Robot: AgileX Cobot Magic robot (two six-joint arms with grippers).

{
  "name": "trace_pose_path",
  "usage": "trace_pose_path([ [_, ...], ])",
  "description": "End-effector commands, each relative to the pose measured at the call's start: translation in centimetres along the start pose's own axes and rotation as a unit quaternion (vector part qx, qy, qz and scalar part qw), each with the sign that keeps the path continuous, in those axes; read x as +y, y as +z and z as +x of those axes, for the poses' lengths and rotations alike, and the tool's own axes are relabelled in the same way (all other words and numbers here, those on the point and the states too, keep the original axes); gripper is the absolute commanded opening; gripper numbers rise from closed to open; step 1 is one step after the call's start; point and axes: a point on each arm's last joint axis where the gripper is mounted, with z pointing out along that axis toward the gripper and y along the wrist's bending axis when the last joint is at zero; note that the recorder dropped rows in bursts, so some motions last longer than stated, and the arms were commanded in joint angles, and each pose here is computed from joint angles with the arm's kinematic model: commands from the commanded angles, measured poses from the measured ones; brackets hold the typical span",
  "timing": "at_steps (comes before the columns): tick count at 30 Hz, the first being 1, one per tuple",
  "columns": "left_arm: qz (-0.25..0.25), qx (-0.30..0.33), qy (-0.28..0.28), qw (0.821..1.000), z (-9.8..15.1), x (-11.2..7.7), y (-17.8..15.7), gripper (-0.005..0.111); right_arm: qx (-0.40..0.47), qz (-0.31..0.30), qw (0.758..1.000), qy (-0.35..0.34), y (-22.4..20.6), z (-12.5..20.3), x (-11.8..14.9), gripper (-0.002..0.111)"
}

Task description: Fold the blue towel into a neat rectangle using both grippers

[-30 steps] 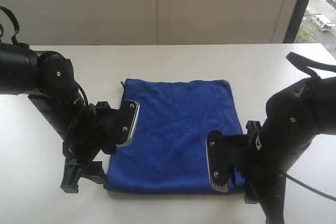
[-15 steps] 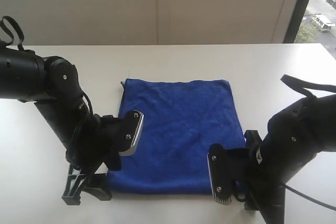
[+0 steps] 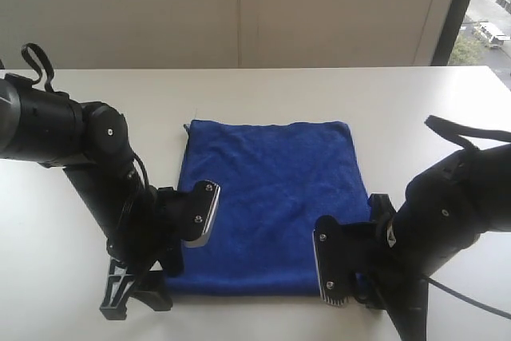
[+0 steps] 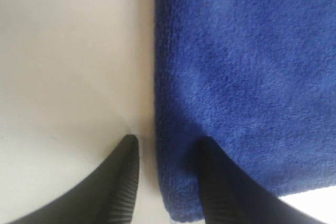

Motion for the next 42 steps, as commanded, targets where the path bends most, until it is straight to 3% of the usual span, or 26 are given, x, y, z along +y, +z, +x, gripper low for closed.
trace_pose_path([
  [1,0.027,0.003,-0.006,1.000,0.0,-0.4,1.0,0.057,0.003,-0.001,1.000,-0.005,0.2,0.1,0.1,0.033],
  [7,0.040,0.007,-0.011,0.999,0.3,-0.4,1.7,0.056,0.004,-0.003,1.000,-0.005,0.3,0.2,0.1,0.032],
  [10,0.040,0.007,-0.014,0.999,0.3,-0.4,1.7,0.053,0.010,-0.016,1.000,-0.005,1.0,0.2,0.3,0.021],
  [15,0.064,0.011,-0.014,0.998,0.3,-0.8,1.6,0.026,0.016,-0.026,1.000,-0.006,1.6,0.2,0.4,0.002],
  [19,0.080,0.019,-0.003,0.997,0.4,-1.2,1.1,0.000,0.014,-0.021,1.000,0.010,0.8,0.3,0.3,0.000],
  [29,0.119,0.019,-0.043,0.992,-0.1,-2.8,-1.5,0.000,-0.001,-0.046,0.997,0.067,-3.3,0.4,1.5,0.000],
  [33,0.135,0.020,-0.047,0.990,-0.2,-3.5,-2.5,0.000,-0.008,-0.050,0.998,0.045,-4.9,-0.4,2.6,0.000],
  [42,0.094,0.010,-0.066,0.993,-0.7,-4.0,-4.9,0.000,-0.037,-0.011,0.997,0.073,-6.9,-1.2,3.0,0.000],
])
